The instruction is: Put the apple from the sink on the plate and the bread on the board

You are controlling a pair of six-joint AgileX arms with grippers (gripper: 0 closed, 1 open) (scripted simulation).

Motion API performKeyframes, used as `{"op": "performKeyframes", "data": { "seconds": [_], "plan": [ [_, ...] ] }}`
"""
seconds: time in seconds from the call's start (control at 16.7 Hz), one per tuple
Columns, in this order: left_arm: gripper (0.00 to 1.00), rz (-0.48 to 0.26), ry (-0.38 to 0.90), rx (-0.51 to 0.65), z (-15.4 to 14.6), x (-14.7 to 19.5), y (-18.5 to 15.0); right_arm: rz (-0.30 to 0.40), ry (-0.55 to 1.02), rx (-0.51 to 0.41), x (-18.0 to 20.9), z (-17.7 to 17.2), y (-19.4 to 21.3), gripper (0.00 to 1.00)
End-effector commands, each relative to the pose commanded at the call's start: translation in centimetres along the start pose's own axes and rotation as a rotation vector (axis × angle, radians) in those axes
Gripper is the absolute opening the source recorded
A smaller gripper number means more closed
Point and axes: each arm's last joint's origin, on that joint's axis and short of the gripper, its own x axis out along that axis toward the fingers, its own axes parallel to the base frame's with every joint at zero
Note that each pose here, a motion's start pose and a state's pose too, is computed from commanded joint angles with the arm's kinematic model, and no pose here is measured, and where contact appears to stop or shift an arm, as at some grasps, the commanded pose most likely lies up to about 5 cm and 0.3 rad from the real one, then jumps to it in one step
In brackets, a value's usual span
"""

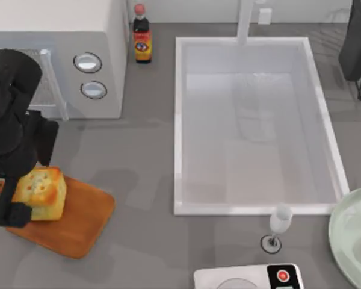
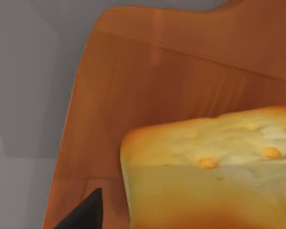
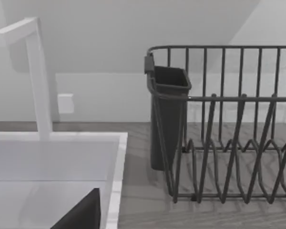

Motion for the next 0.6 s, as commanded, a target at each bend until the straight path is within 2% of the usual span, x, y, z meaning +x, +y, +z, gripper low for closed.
{"op": "performKeyframes", "data": {
  "seconds": [0.18, 0.36, 0.6],
  "plan": [
    [1.0, -0.152, -0.01, 0.136, 0.7, -2.1, 2.1, 0.0, 0.0, 0.0, 0.0, 0.0, 0.0, 1.0],
    [1.0, -0.359, -0.069, 0.344, 1.4, -4.4, 5.8, 0.0, 0.0, 0.0, 0.0, 0.0, 0.0, 1.0],
    [1.0, -0.652, -0.283, 0.686, 2.0, -5.6, 11.8, 0.0, 0.0, 0.0, 0.0, 0.0, 0.0, 1.0]
  ]
}}
